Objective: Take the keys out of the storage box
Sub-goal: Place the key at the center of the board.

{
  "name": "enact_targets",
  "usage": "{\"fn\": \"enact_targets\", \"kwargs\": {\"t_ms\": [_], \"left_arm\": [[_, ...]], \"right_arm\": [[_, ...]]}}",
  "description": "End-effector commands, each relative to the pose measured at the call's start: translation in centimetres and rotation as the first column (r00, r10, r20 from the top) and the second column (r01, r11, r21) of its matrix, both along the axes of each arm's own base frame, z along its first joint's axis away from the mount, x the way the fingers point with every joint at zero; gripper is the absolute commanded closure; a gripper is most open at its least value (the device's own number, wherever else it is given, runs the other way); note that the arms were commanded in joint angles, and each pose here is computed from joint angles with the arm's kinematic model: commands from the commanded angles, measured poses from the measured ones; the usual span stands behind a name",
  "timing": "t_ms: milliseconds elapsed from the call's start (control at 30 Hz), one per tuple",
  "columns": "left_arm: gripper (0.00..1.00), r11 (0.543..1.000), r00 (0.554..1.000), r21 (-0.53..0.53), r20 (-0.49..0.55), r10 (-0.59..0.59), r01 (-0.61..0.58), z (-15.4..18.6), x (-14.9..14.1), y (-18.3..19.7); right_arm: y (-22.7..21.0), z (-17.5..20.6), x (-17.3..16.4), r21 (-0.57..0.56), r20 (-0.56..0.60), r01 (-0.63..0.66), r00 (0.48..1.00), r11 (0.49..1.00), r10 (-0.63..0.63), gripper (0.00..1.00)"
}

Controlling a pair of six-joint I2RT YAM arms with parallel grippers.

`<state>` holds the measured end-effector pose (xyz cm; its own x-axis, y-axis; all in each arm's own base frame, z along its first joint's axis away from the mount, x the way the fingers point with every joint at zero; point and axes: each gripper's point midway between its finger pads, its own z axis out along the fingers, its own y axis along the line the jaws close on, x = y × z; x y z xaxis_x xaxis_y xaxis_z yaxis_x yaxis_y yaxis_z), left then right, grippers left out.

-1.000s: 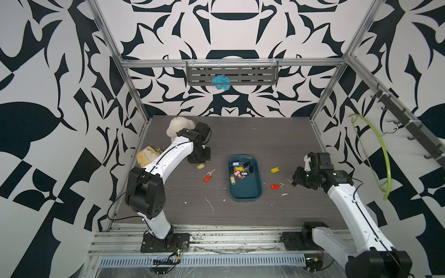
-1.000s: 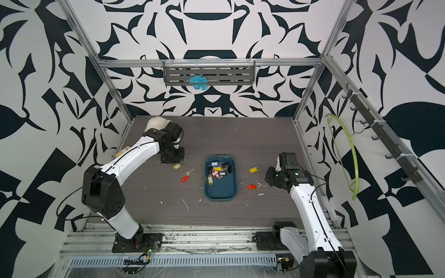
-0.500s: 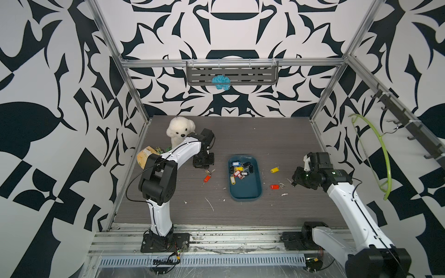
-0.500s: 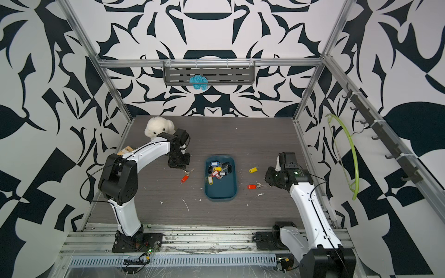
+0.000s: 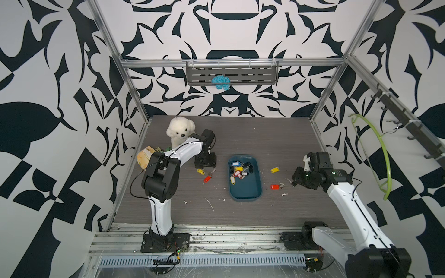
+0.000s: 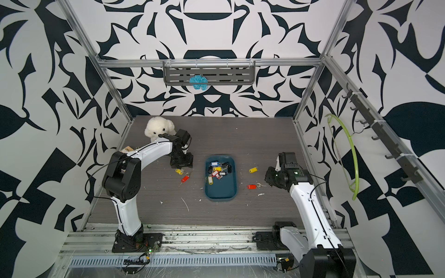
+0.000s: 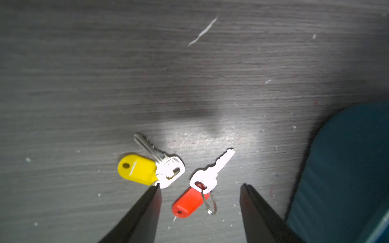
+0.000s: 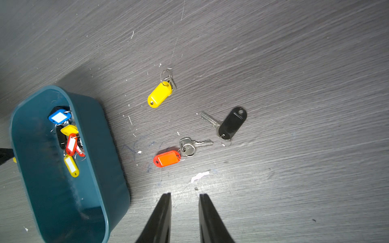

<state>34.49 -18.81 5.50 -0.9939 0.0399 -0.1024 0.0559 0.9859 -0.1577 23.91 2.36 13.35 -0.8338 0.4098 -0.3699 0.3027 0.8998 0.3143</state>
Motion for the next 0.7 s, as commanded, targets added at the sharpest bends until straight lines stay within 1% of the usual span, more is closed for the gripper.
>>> {"fn": "enact_targets", "kwargs": {"t_ms": [0,100,267,400,433,500,567,667], "left_arm": [[0.31,0.999,0.995,-0.054,0.100,0.006,-0.001,3.2,0.2,0.0],[0.30,0.997,0.983,-0.079,0.181,0.012,0.002,5.9,0.0,0.2],[0.31,0.984,0.970,-0.172,0.245,0.000,0.044,8.7,-1.3,-0.7],[0.31,0.982,0.968,-0.167,0.248,-0.045,0.088,8.9,-2.4,-1.8],[0.31,0.981,0.968,-0.166,0.246,-0.054,0.097,8.8,-2.7,-2.1],[0.31,0.980,0.969,-0.167,0.237,-0.070,0.111,8.3,-3.2,-2.8],[0.32,0.978,0.969,-0.165,0.231,-0.088,0.128,8.1,-3.5,-3.6],[0.32,0.973,0.959,-0.130,0.236,-0.157,0.192,8.4,-4.5,-5.8]], "right_arm": [[0.0,0.4,0.1,-0.002,0.019,-0.008,1.000,1.000,0.008,0.71],[0.3,0.6,0.2,0.015,0.025,-0.020,1.000,1.000,0.020,0.71],[0.8,1.2,0.5,0.033,0.033,-0.046,0.998,0.998,0.045,0.70],[2.6,2.3,0.8,0.104,0.045,-0.100,0.994,0.990,0.095,0.68],[3.0,2.7,0.9,0.100,0.051,-0.116,0.992,0.988,0.112,0.68],[3.4,3.2,1.0,0.057,0.050,-0.144,0.989,0.988,0.141,0.67],[3.2,3.1,0.9,0.028,0.036,-0.149,0.988,0.988,0.148,0.66],[2.9,2.3,0.6,0.010,0.018,-0.154,0.988,0.988,0.154,0.66]]}}
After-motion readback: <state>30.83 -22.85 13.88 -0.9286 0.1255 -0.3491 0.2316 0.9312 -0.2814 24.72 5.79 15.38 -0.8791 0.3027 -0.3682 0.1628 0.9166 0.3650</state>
